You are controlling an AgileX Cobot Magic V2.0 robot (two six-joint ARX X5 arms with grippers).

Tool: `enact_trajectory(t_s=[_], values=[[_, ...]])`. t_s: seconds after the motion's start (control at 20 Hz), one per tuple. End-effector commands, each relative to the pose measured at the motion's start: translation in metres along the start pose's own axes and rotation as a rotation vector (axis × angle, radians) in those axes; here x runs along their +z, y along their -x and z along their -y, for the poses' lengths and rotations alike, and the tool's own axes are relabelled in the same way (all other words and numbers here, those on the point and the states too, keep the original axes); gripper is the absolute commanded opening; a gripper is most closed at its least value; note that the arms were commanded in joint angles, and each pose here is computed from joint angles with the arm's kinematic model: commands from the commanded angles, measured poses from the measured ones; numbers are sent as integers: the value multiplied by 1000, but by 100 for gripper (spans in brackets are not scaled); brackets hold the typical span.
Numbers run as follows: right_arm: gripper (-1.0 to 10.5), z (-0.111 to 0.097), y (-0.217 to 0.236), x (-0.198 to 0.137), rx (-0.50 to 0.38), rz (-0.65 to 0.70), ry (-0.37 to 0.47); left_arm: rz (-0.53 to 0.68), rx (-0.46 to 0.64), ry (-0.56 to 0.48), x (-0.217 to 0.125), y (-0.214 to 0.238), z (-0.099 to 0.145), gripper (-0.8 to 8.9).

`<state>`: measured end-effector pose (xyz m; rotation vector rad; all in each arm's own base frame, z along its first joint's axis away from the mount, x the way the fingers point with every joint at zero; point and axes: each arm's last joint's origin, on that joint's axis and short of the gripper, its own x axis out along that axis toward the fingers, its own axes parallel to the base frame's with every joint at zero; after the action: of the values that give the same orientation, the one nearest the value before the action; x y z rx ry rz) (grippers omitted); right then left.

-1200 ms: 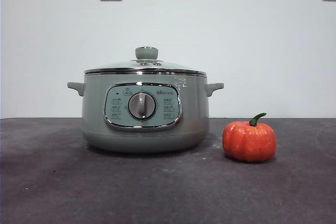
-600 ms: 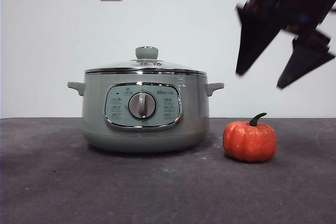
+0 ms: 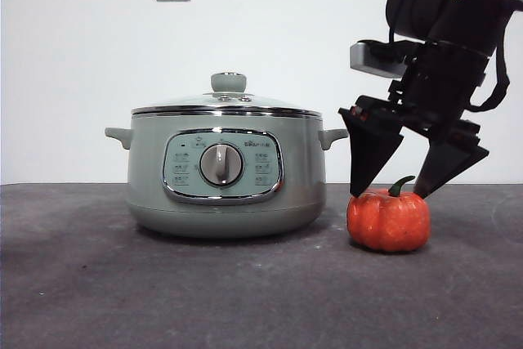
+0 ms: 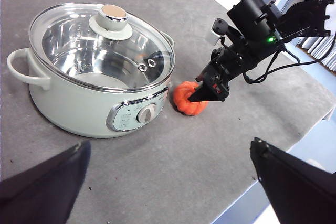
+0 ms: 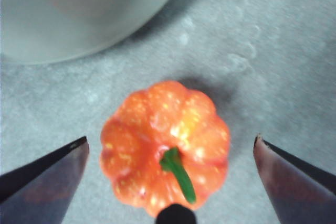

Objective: Pick up the pumpkin,open the lid,put the pumpkin in the pot,close the lid

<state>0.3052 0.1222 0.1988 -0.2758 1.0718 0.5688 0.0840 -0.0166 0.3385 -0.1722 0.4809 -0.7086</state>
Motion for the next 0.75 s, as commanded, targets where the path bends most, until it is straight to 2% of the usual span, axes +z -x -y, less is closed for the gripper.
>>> enact_trajectory(t_s=[0.05, 0.25, 0.3, 0.35, 0.4, 0.45, 0.5, 0.6, 0.75], values=[[755, 0, -12, -2, 9, -31, 6, 1, -5, -9, 0, 0, 0, 723], [751, 0, -24, -4, 16, -63, 1, 1, -5, -9, 0, 0, 0, 723], [707, 0, -24, -3, 16, -59, 3, 2, -5, -10, 0, 0, 0, 723], [561, -1, -24, -3, 17, -59, 2, 1, -5, -9, 0, 0, 0, 723], [374, -2, -24, -3, 18, -61, 0, 1, -4, -9, 0, 0, 0, 723], [125, -2, -24, -4, 18, -64, -10, 1, -4, -9, 0, 0, 0, 723], [-28, -2, -24, -4, 19, -66, -16, 1, -4, -9, 0, 0, 0, 723], [-9, -1, -24, -4, 14, -66, -49, 1, 6, -10, 0, 0, 0, 723], [-9, -2, -16, -2, 11, -48, -56, -9, 76, -4, 1, -2, -4, 723]])
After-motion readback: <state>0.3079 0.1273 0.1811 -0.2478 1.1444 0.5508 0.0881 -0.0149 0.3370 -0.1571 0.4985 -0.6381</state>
